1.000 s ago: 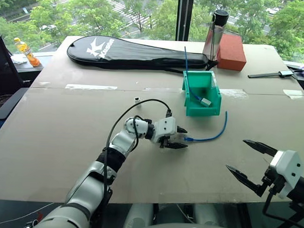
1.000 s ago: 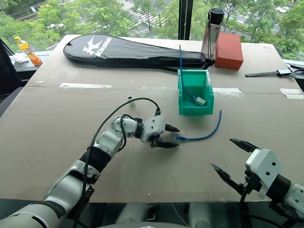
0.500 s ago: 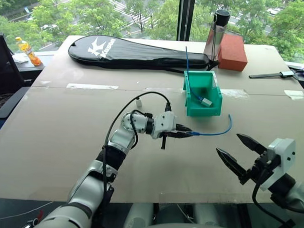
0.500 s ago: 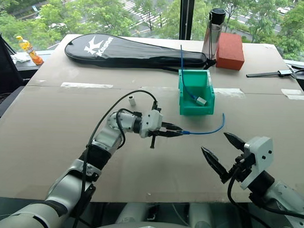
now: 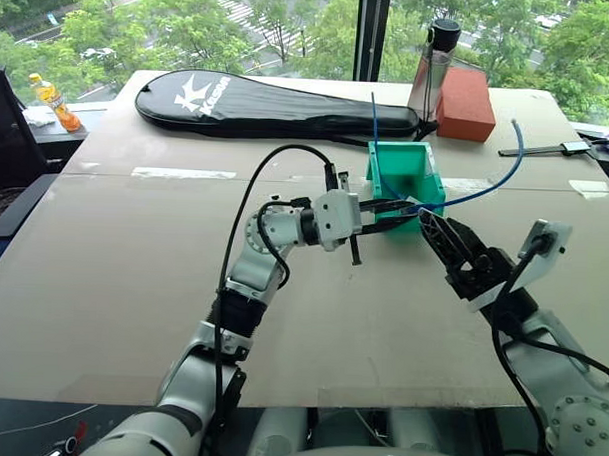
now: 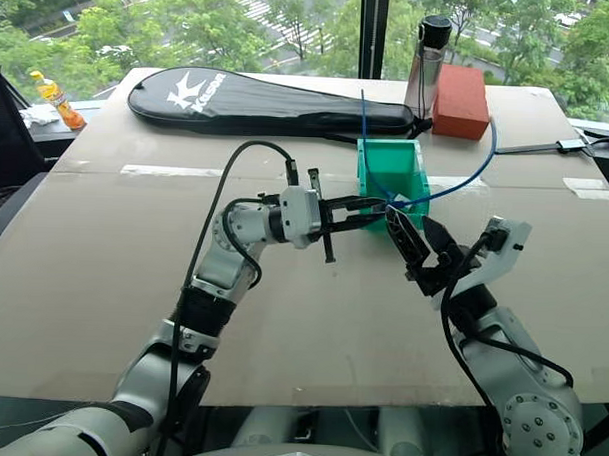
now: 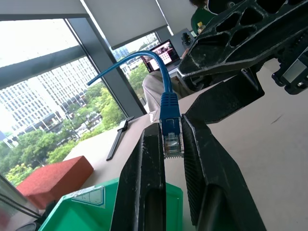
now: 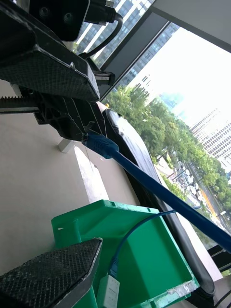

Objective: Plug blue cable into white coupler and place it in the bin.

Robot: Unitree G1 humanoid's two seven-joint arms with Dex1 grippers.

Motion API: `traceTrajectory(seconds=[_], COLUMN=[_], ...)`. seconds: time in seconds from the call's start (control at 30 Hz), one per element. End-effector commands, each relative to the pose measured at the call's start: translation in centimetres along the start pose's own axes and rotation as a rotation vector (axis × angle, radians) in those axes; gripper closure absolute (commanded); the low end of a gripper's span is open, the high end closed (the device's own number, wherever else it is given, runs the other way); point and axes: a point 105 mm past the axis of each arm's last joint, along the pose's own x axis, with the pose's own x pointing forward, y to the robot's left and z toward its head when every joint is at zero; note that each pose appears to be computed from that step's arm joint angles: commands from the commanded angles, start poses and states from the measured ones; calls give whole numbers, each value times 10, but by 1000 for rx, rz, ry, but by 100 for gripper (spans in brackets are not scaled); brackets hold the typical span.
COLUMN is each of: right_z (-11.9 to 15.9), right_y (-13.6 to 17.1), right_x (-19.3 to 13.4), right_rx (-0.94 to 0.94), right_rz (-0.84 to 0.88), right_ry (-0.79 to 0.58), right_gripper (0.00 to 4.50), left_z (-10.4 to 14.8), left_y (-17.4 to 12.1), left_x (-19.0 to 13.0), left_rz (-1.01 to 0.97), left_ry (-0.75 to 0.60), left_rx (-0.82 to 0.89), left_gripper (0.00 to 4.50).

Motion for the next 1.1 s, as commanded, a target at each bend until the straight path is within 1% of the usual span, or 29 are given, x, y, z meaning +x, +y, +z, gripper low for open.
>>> traceTrajectory(seconds=[0.03, 0.2, 0.27, 0.37, 0.4, 0.5, 0.57, 0.7, 0.77, 0.8, 0.87, 0.9, 0.93, 0.97, 1.0, 1.07, 1.1], right_z=[6, 10, 12, 13, 13, 12, 12, 11, 11, 12, 15, 16, 17, 18, 19, 20, 20], right_y=[9, 12, 12, 12, 12, 14, 15, 16, 17, 18, 19, 19, 19, 19, 19, 18, 17], right_x=[4, 8, 10, 11, 11, 12, 12, 12, 12, 12, 14, 14, 15, 16, 17, 17, 18], right_rx=[19, 42, 54, 53, 55, 56, 60, 59, 55, 56, 61, 61, 61, 62, 63, 64, 64], right_rz=[33, 48, 53, 56, 59, 74, 79, 92, 102, 108, 119, 124, 128, 131, 134, 138, 139], right_ry=[-31, -46, -51, -53, -53, -49, -48, -36, -32, -35, -46, -51, -55, -59, -63, -66, -66], right_gripper=[0, 0, 53, 155, 217, 340, 445, 448, 448, 448, 450, 450, 450, 450, 450, 450, 450], left_z=[14, 15, 14, 13, 13, 13, 13, 13, 13, 13, 8, 4, -1, -6, -12, -20, -24], left_y=[-1, -1, -2, -2, -2, -3, -3, -1, 1, 7, 21, 26, 33, 38, 43, 50, 55], left_x=[7, 8, 7, 7, 6, 6, 5, 4, -1, -5, -18, -26, -38, -48, -62, -86, -100], left_rz=[1, 4, 2, 2, 2, 0, 1, 8, 20, 59, 149, 190, 248, 296, 337, 401, 436], left_ry=[-57, -62, -62, -61, -62, -63, -64, -61, -63, -66, -39, -12, 25, 59, 106, 179, 215], left_rx=[50, 46, 41, 36, 35, 31, 30, 26, -44, -111, -196, -212, -226, -246, -260, -279, -294], left_gripper=[448, 448, 450, 450, 450, 450, 450, 450, 450, 450, 348, 306, 256, 218, 159, 72, 44])
